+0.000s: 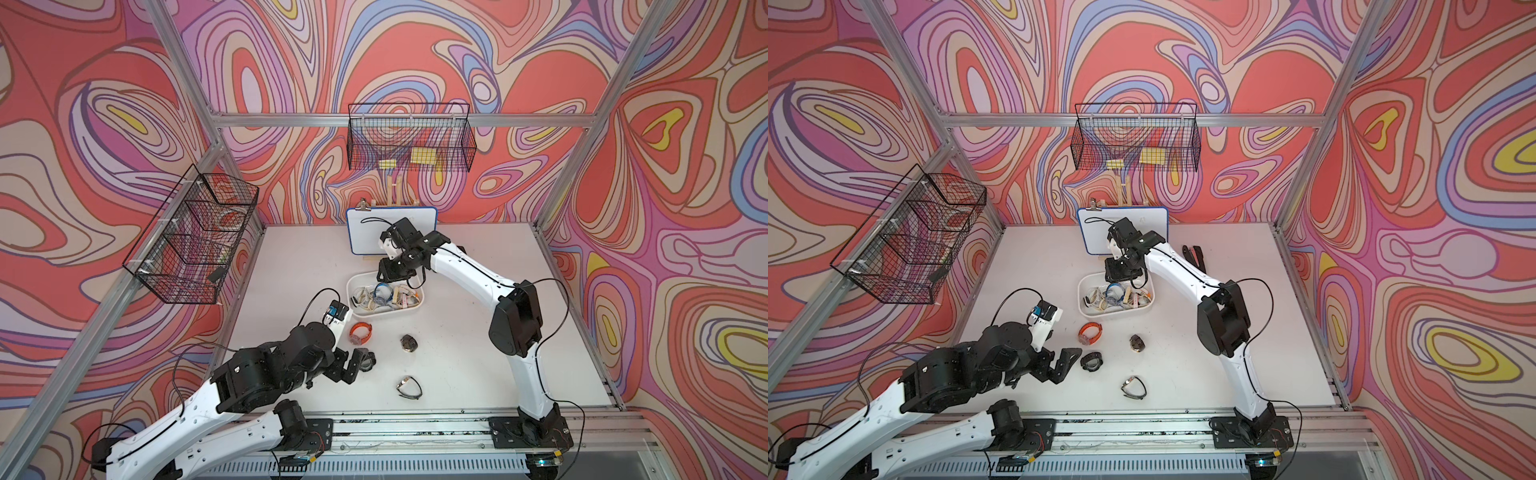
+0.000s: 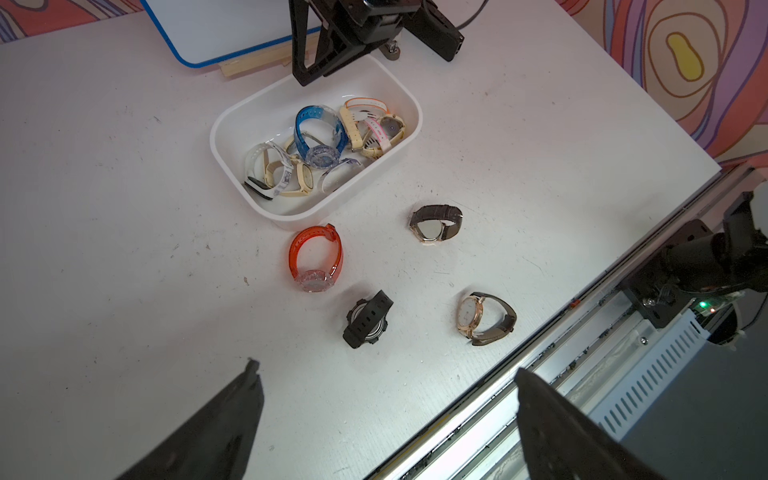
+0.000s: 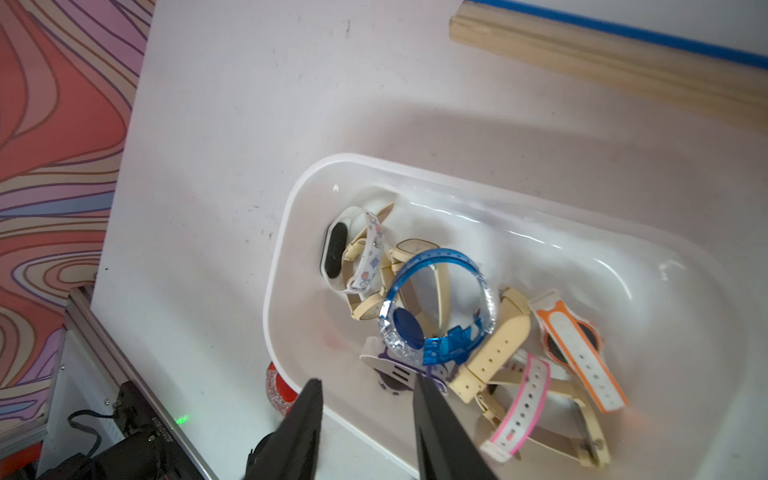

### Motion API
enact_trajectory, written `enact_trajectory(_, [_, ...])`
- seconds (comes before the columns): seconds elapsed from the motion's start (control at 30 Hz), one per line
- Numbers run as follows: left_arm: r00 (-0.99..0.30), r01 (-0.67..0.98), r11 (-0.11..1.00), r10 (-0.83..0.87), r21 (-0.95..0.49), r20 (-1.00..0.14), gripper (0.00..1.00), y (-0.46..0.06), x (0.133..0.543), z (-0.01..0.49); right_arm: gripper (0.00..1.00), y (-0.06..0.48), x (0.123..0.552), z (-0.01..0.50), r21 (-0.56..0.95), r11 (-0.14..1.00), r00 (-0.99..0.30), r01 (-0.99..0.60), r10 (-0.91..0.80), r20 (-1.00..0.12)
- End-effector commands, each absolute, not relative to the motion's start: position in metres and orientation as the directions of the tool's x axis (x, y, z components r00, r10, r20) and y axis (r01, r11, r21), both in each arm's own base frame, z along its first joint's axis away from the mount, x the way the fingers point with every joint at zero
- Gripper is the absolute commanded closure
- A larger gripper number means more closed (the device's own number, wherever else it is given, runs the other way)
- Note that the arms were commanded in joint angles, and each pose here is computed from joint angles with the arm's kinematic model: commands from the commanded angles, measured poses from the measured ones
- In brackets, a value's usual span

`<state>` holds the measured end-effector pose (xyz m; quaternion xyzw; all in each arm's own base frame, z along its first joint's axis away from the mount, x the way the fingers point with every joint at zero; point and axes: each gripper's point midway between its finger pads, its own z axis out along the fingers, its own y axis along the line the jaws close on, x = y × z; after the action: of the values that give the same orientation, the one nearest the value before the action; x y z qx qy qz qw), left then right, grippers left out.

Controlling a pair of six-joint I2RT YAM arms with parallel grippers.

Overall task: Put the watch into the storage box
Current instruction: Place the watch in the storage box, then pick up the watch at the center of the board.

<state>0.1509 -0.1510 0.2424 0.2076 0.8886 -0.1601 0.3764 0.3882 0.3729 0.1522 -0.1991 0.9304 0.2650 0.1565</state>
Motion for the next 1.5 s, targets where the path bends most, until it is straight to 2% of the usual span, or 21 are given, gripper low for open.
enact_trajectory(0.0, [-0.652,0.439,0.893,0.235,-0.105,-0.721,0.00,-0.142,0.154,0.234,0.49,0.385,0.369,0.192,0.535,0.670,-0.838,-0.516,-0.264,-0.478])
enact_trajectory(0.1, [-0.705,0.427,0.894,0.233,-0.138,-0.669,0.00,-0.153,0.151,0.220,0.26,0.372,0.350,0.212,0.547,0.632,-0.805,-0.549,-0.224,-0.549])
enact_trajectory(0.17, [-0.750,0.409,0.901,0.239,-0.147,-0.617,0.00,-0.158,0.149,0.204,0.17,0.358,0.335,0.221,0.534,0.627,-0.783,-0.568,-0.210,-0.586])
enact_trajectory(0.23, [-0.787,0.376,0.916,0.238,-0.137,-0.569,0.00,-0.157,0.147,0.187,0.13,0.342,0.320,0.224,0.515,0.634,-0.767,-0.577,-0.204,-0.608])
enact_trajectory(0.4, [-0.835,0.349,0.928,0.244,-0.131,-0.494,0.05,-0.165,0.146,0.159,0.09,0.303,0.280,0.224,0.503,0.656,-0.762,-0.563,-0.175,-0.624])
enact_trajectory(0.7, [-0.838,0.376,0.927,0.342,0.005,-0.425,0.16,-0.173,0.159,0.122,0.04,0.257,0.232,0.235,0.526,0.679,-0.776,-0.513,-0.103,-0.623])
enact_trajectory(1.0, [-0.866,0.400,0.910,0.415,0.110,-0.279,0.28,-0.176,0.162,0.084,0.03,0.246,0.224,0.234,0.506,0.700,-0.774,-0.504,-0.105,-0.625])
enact_trajectory(1.47, [-0.884,0.372,0.905,0.414,0.207,-0.219,0.46,-0.163,0.177,0.058,0.02,0.249,0.226,0.226,0.514,0.700,-0.787,-0.496,-0.111,-0.607])
